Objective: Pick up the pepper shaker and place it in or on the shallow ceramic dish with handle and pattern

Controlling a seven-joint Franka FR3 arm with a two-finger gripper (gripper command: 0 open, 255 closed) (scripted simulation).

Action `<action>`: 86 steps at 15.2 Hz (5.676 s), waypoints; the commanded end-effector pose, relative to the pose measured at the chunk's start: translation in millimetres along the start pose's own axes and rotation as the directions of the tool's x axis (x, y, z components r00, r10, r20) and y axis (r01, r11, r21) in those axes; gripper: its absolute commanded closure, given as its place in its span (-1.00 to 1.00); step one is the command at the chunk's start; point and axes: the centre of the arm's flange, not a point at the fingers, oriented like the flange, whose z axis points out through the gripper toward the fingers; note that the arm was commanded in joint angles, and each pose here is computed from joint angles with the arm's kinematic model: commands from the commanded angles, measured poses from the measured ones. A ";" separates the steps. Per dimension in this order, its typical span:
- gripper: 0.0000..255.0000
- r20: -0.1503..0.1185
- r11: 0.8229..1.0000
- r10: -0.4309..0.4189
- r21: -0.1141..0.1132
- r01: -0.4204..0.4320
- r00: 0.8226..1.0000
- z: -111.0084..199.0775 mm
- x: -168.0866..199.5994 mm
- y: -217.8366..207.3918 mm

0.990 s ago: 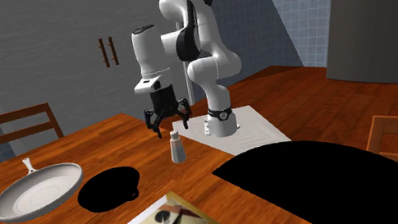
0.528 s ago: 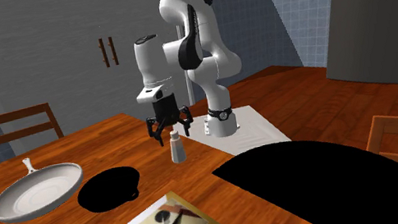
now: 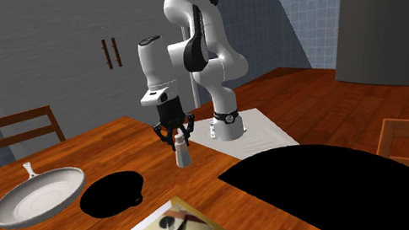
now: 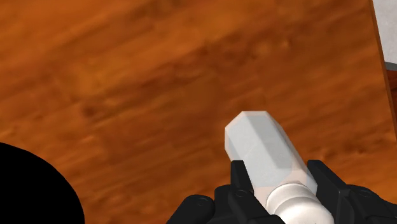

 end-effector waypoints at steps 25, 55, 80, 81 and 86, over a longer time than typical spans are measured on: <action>1.00 0.000 1.000 0.000 0.000 0.000 1.000 -94.4 8.0 -4.1; 1.00 0.000 1.000 0.000 0.000 0.000 1.000 -116.5 76.8 222.2; -1.00 0.000 1.000 0.000 0.000 0.000 1.000 -55.5 71.6 224.8; -1.00 0.000 1.000 0.000 0.000 0.000 1.000 -68.7 71.6 224.8; -1.00 0.001 1.000 0.000 0.000 0.000 1.000 -105.5 71.5 224.8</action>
